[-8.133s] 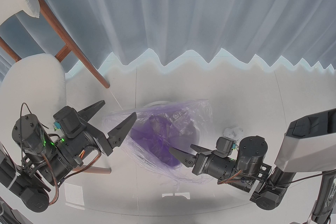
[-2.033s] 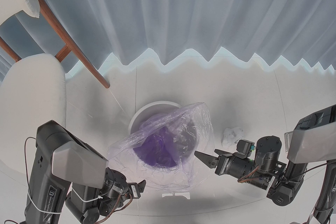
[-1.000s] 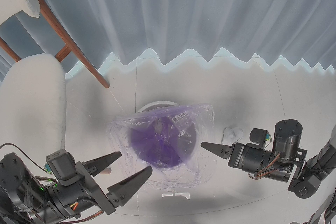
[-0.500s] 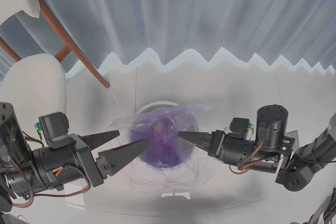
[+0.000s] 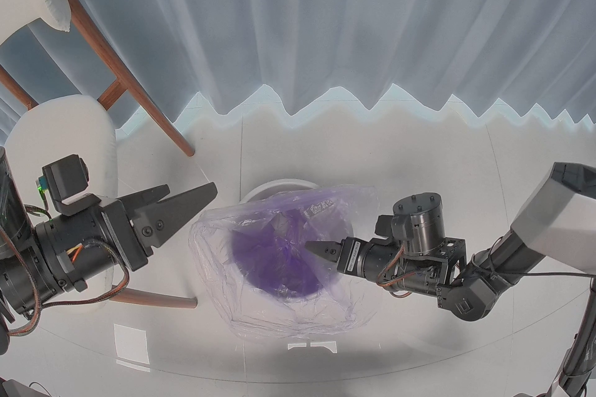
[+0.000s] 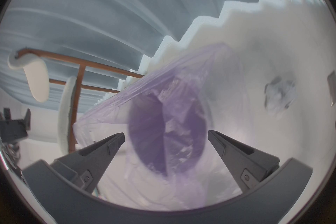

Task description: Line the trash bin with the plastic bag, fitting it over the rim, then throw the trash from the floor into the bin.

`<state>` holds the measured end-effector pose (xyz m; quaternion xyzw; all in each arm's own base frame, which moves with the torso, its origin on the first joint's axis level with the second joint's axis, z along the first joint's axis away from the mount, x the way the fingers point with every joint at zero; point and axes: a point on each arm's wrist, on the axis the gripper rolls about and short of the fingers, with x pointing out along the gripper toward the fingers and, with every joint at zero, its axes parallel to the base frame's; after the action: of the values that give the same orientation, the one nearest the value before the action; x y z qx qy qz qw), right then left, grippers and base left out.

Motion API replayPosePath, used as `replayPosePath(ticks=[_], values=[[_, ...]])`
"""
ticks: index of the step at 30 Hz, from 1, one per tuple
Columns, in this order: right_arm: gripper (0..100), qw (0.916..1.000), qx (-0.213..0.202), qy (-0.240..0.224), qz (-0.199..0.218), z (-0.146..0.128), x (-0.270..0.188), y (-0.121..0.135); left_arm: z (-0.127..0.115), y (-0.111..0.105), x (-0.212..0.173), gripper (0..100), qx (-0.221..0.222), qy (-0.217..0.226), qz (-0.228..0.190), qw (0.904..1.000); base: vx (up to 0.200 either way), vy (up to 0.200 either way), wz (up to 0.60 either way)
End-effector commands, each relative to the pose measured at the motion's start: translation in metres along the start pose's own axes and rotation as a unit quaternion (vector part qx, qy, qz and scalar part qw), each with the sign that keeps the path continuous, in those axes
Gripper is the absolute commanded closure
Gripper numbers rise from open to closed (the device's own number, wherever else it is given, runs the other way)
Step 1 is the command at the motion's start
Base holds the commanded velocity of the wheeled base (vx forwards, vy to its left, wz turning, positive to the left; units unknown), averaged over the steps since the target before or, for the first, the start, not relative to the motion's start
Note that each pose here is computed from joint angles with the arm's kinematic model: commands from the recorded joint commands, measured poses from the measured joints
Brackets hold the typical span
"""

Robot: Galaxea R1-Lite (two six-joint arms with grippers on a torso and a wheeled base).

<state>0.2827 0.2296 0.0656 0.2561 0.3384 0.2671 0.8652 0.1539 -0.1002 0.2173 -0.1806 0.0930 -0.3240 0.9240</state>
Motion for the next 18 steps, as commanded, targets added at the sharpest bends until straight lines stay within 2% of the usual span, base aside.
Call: replayPosePath(ticks=[1,2,5,8,18], values=[[0,0.9988,-0.027,-0.040,-0.005,0.026,-0.011,0.009,0.001,0.002,-0.001,0,0.003,-0.002,0.004,1.0000,0.000,0.000,0.00],[0,0.9988,-0.027,-0.040,-0.005,0.026,-0.011,0.009,0.001,0.002,-0.001,0,0.003,-0.002,0.004,1.0000,0.000,0.000,0.00],[0,0.9935,-0.080,-0.041,-0.070,0.034,-0.007,-0.003,-0.001,0.002,0.000,0,0.007,0.001,0.008,0.9999,0.000,0.000,0.00],[0,0.9882,-0.100,-0.030,-0.112,0.026,0.005,-0.013,-0.002,0.004,0.002,0,0.006,0.003,0.011,0.9999,0.000,0.000,0.00],[0,0.9868,-0.110,-0.026,-0.116,0.021,0.028,-0.016,-0.004,0.005,0.004,0,0.005,0.009,0.015,0.9998,0.000,0.000,0.00]])
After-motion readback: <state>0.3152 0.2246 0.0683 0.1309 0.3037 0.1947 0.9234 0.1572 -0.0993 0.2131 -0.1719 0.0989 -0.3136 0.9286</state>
